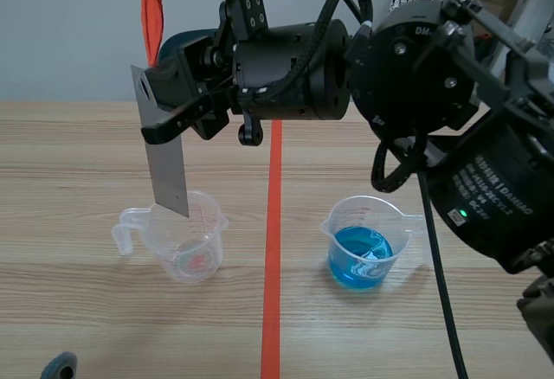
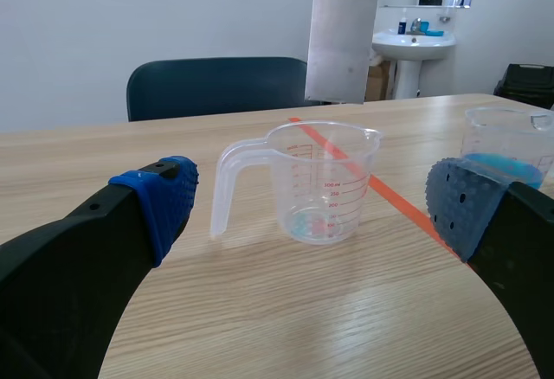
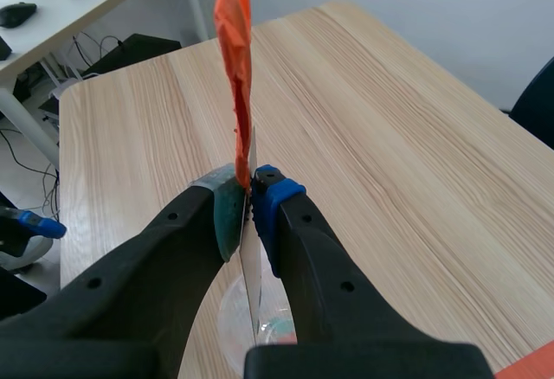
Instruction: Do the redox reaction experiment. move the plate over the left beaker
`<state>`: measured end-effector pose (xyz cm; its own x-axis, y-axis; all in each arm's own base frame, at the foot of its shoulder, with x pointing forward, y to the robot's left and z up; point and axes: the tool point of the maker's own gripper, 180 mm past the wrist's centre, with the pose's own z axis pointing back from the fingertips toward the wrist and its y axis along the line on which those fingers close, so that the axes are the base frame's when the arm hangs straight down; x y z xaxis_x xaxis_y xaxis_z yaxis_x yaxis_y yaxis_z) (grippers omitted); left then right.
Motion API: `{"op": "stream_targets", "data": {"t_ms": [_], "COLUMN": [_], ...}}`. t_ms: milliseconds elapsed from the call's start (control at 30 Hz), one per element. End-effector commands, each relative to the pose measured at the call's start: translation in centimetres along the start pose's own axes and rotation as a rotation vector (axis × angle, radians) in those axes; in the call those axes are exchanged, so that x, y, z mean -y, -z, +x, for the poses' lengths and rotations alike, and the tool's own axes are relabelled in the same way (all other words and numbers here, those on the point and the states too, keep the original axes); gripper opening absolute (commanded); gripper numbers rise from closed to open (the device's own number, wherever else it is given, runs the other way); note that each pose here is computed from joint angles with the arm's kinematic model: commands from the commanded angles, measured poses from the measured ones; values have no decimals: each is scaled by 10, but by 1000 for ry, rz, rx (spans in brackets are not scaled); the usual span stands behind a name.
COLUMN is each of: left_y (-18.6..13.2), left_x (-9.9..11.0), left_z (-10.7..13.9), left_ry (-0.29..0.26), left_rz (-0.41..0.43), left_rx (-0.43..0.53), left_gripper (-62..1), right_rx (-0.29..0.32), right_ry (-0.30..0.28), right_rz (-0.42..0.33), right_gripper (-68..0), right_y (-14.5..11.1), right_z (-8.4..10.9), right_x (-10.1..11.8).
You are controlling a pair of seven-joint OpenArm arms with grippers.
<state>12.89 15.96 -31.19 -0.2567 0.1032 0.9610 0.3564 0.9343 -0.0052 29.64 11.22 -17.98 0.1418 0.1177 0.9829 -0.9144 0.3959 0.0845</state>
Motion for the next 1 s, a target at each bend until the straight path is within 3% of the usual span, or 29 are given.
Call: {"op": "stream_targets", "data": {"t_ms": [0,333,967], "left_y": [5,5,5], "left_x": [-1,-1,-1], "left_z": [5,4,-5], "left_ry": [1,1,0], "left_rz": [-6,-7,-6], "left_rx": [24,19,-29], "left_gripper": [-51,-52,-52], "right_rx": [43,38,41], "right_ry": [-22,-12,-15], "right_rz": [1,-20,-12], "right_gripper": [-669,-669,-669], "right_y": [3,10,10], "right_z": [14,5,10], "right_x": [0,7,7]}}
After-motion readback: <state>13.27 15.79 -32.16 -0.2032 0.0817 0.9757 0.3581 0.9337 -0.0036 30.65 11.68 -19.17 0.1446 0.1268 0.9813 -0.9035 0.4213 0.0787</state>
